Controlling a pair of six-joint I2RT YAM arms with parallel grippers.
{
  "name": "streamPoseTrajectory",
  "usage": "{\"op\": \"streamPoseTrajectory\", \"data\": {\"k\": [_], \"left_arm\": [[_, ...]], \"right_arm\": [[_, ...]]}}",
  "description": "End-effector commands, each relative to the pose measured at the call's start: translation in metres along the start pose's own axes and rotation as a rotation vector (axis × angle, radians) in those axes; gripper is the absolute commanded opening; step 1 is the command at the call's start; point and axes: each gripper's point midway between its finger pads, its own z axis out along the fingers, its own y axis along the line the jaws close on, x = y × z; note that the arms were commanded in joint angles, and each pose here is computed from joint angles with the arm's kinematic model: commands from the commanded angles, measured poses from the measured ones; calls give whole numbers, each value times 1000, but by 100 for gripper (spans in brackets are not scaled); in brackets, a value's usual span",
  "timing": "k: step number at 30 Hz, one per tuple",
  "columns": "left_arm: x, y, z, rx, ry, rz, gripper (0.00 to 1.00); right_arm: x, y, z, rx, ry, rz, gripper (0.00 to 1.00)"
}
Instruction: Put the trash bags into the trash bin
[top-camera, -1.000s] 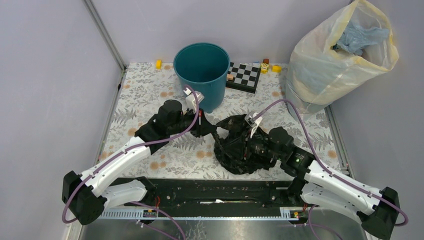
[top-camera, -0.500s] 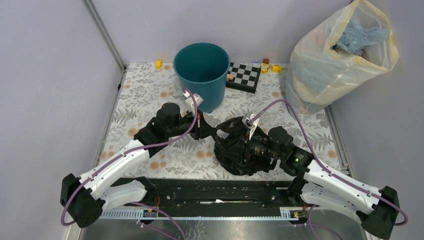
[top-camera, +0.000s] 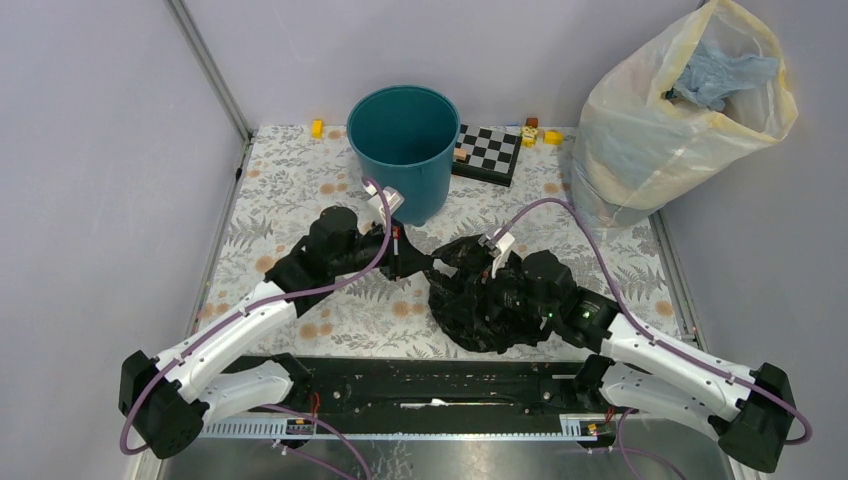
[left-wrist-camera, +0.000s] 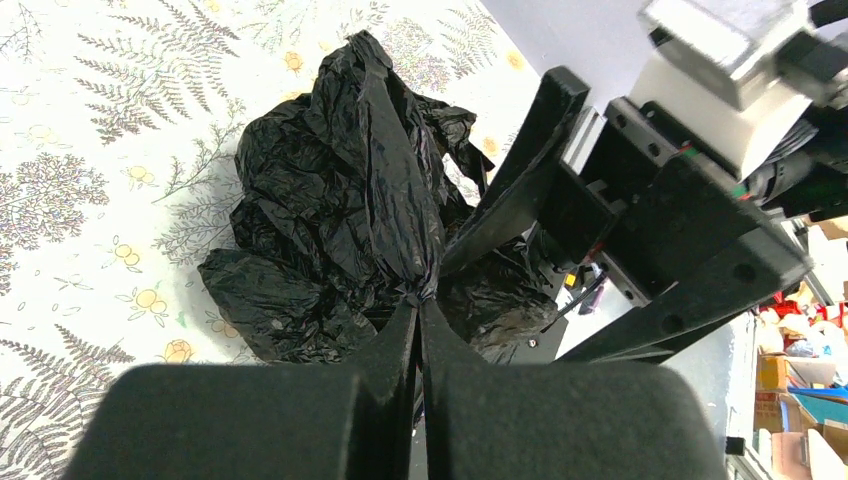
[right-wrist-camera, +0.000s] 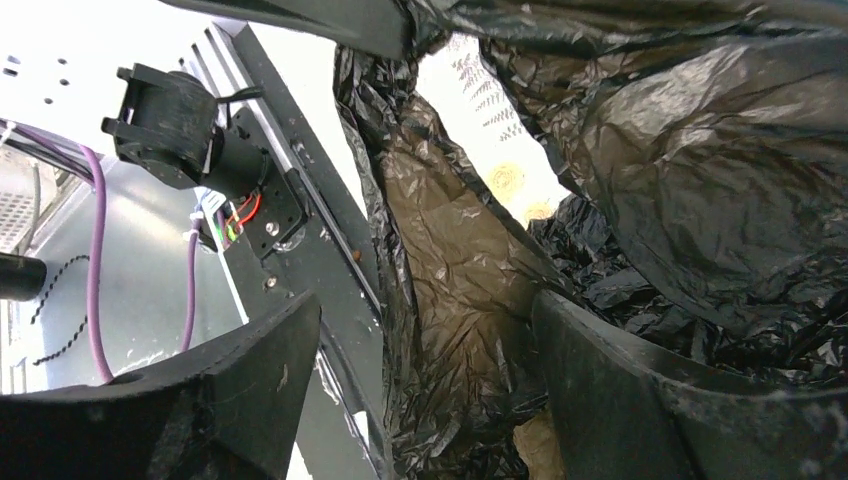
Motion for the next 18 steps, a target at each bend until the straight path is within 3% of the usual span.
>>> {"op": "streamPoseTrajectory", "data": {"k": [1, 5, 13, 18], "left_arm": [[-24, -17, -3, 44, -80, 8, 0], [-45, -22, -2, 31, -130, -20, 0], [-94, -53, 14, 130, -158, -45, 0], [-103, -58, 21, 151, -156, -31, 0]], "right_arm": [[8, 2, 6, -25, 49, -12, 84], [16, 2, 13, -41, 94, 2, 80], [-1, -5, 15, 19, 27, 2, 78], [-6, -9, 7, 48, -19, 9, 93]]}}
